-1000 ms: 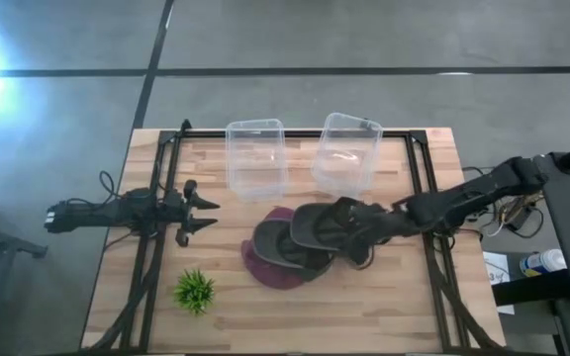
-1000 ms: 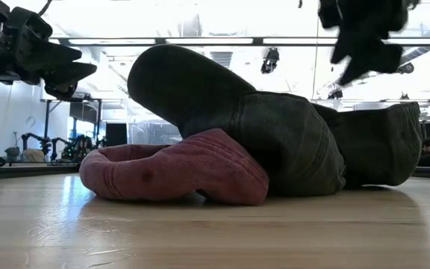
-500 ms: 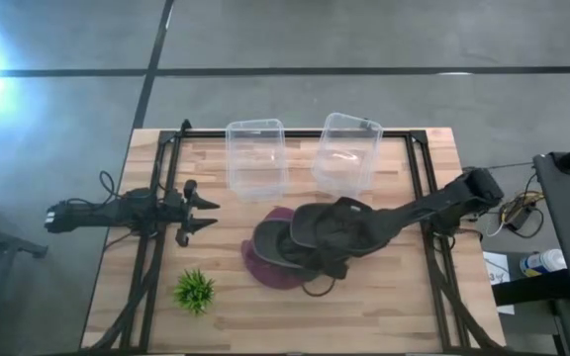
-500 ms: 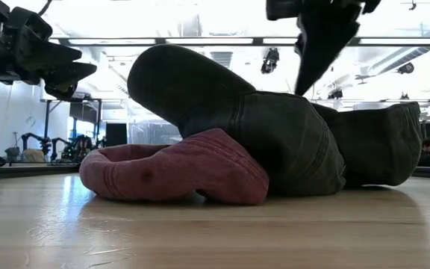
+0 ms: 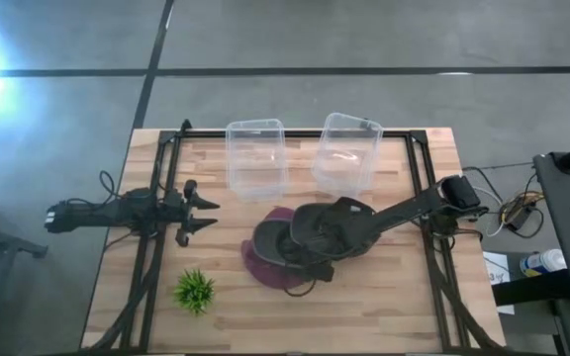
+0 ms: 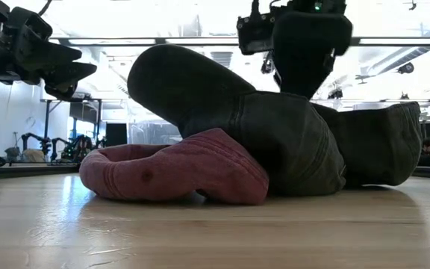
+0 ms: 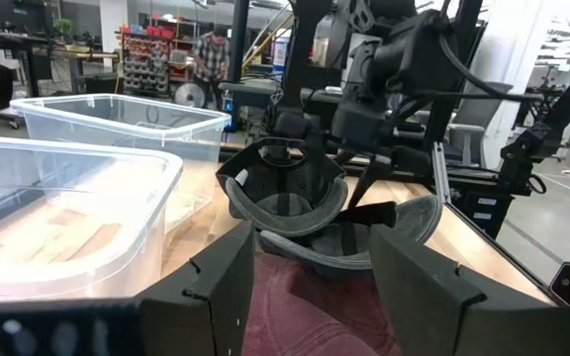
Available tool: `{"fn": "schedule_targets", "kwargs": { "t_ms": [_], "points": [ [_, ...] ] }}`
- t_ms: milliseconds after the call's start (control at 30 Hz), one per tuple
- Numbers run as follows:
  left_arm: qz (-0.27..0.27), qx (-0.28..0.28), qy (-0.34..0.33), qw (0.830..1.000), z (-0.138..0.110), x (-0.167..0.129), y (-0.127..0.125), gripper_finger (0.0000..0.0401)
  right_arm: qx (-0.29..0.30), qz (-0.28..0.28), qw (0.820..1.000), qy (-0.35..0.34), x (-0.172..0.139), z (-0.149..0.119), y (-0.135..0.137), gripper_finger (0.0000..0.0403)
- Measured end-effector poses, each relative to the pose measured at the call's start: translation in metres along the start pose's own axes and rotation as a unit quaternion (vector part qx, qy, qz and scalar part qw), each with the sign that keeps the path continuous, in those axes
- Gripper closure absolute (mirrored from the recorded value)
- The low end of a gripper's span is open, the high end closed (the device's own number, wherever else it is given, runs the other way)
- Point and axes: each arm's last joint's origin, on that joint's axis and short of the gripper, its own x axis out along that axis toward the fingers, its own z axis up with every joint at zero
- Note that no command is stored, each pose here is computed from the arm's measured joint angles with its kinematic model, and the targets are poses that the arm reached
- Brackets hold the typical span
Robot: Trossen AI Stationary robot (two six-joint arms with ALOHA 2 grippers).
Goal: Pick & Place hat
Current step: Put the right black cap into the right transparent bin
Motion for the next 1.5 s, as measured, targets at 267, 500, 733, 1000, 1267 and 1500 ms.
{"fn": "schedule_targets", "kwargs": {
  "t_ms": [267,500,733,1000,1267,1500],
  "points": [
    [0.000,0.000,0.000,1.000,0.000,0.000,0.000,0.0206,0.092,-0.002,0.996,0.003,0.005,0.009,-0.017,0.0277],
    [0.000,0.000,0.000,1.000,0.000,0.000,0.000,0.0206,0.112,0.001,0.994,0.001,0.001,0.010,-0.021,0.0385],
    [0.000,0.000,0.000,1.000,0.000,0.000,0.000,0.0206,0.185,0.047,0.977,-0.093,-0.065,0.014,-0.035,0.0388],
    [0.000,0.000,0.000,1.000,0.000,0.000,0.000,0.0206,0.333,-0.048,0.872,-0.356,-0.175,-0.014,-0.083,0.0389],
    [0.000,0.000,0.000,1.000,0.000,0.000,0.000,0.0206,0.355,-0.209,0.771,-0.485,-0.221,-0.027,-0.119,0.0389],
    [0.000,0.000,0.000,1.000,0.000,0.000,0.000,0.0206,0.393,-0.256,0.754,-0.459,-0.196,-0.012,-0.144,0.0390]
  ]
}}
